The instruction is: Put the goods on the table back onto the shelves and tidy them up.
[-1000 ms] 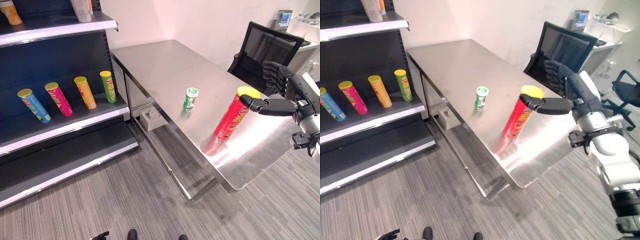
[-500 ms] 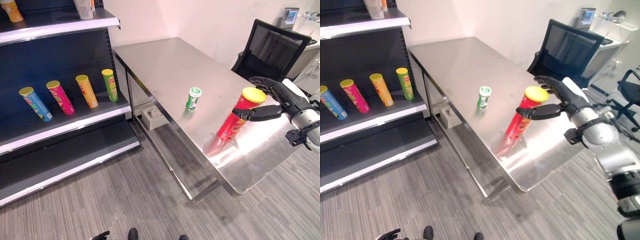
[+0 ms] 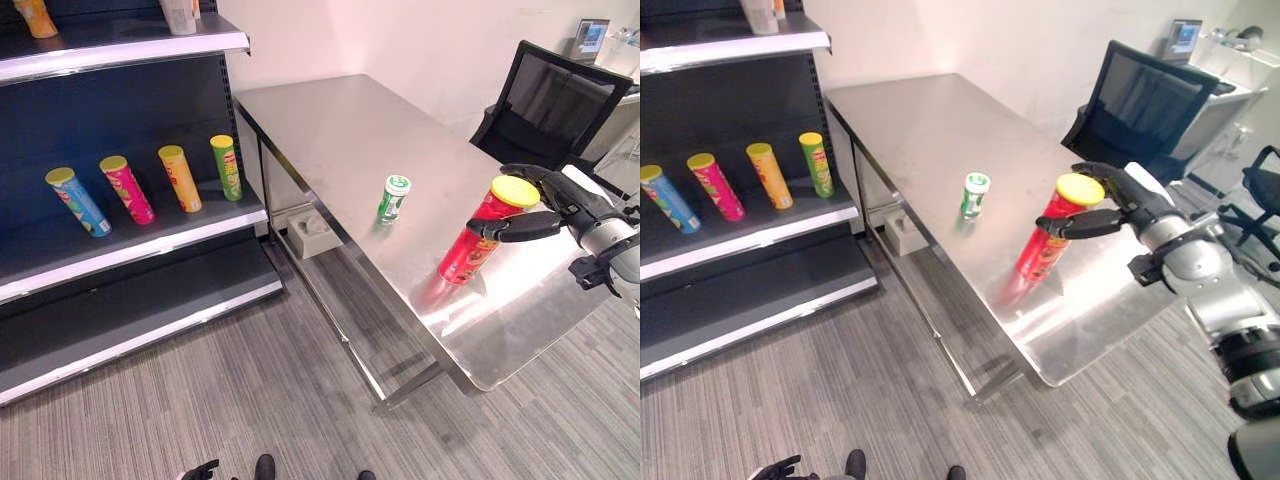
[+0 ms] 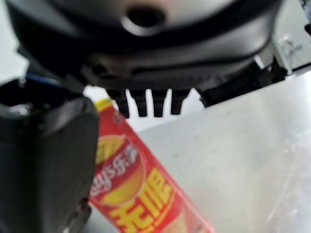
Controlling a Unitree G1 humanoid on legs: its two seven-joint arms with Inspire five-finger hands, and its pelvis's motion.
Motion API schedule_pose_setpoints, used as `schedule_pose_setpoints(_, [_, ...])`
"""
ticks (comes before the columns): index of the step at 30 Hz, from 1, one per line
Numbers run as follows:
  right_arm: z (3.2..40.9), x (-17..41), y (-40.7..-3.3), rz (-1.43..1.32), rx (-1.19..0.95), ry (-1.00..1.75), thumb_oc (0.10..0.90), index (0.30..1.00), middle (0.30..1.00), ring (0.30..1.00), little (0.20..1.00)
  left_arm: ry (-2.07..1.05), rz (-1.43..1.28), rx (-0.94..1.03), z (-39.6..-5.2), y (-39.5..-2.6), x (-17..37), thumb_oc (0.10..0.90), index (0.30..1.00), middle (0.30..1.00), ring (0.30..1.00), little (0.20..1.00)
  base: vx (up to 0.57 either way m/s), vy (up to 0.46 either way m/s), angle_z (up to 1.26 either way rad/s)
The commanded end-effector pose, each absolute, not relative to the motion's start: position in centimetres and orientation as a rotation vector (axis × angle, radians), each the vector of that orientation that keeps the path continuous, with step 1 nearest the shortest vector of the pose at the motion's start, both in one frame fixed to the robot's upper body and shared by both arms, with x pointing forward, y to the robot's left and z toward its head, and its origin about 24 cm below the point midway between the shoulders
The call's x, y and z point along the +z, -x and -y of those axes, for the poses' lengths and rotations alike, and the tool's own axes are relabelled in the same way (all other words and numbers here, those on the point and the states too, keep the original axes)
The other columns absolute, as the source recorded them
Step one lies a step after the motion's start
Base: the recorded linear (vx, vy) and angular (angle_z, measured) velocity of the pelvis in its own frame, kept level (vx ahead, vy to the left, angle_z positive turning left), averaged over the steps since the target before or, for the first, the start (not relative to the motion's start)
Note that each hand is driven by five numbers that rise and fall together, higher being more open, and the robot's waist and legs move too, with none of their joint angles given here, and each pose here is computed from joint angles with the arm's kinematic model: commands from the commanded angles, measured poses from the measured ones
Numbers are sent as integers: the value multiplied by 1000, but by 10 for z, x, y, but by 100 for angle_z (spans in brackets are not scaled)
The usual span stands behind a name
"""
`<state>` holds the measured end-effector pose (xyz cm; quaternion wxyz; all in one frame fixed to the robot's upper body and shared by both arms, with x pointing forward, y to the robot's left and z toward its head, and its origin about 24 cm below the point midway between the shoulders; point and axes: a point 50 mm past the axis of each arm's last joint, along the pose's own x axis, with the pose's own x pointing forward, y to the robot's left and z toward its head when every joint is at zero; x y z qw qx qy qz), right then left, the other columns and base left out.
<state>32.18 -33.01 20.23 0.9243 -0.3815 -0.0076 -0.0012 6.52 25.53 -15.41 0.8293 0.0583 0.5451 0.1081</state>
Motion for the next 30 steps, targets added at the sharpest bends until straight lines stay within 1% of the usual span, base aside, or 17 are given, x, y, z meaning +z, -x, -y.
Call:
schedule_pose_setpoints(1, [321,271,-331,263,-60,698,800,900,900,900,900,-162,-1139,148,-251,-76,-154,800,900,900,900,900,0,0,0])
schedule_pose_setpoints(6, [317,269,-334,265,-40,633,800,900,900,900,900,-157,-1137,144,-250,-76,-154,800,900,900,900,900,0,0,0])
schedule_pose_setpoints(7, [317,267,-335,254,-35,629,765,848,848,848,848,-157,-1139,141,-250,-76,-154,800,900,900,900,900,0,0,0])
schedule_pose_setpoints(8, [317,267,-335,254,-35,629,671,707,707,707,707,-157,-1139,141,-250,-76,-154,800,900,900,900,900,0,0,0])
schedule_pose_setpoints(9, [317,266,-335,238,-29,648,400,300,300,300,300,-157,-1137,139,-251,-76,-154,800,900,900,900,900,0,0,0])
schedule_pose_setpoints(20, [320,271,-331,256,-52,697,400,300,300,300,300,-160,-1132,145,-252,-77,-153,800,900,900,900,900,-1,-8,0])
schedule_pose_setpoints(21, [318,278,-323,332,-81,684,400,300,300,300,300,-158,-1122,161,-254,-79,-152,800,900,900,900,900,-4,-44,1])
schedule_pose_setpoints(22, [319,277,-322,330,-84,682,400,300,300,300,300,-162,-1122,161,-254,-79,-152,800,900,900,900,900,10,-108,11])
schedule_pose_setpoints(25, [309,299,-295,594,-149,601,400,300,300,300,300,-158,-1105,200,-259,-80,-149,800,900,900,900,900,33,-132,21])
schedule_pose_setpoints(29, [291,315,-277,787,-128,526,400,300,300,300,300,-135,-1085,226,-260,-80,-148,800,900,900,900,900,30,-139,16])
schedule_pose_setpoints(30, [280,320,-269,873,-102,482,400,300,300,300,300,-114,-1072,242,-260,-81,-147,800,900,900,900,900,15,-175,19])
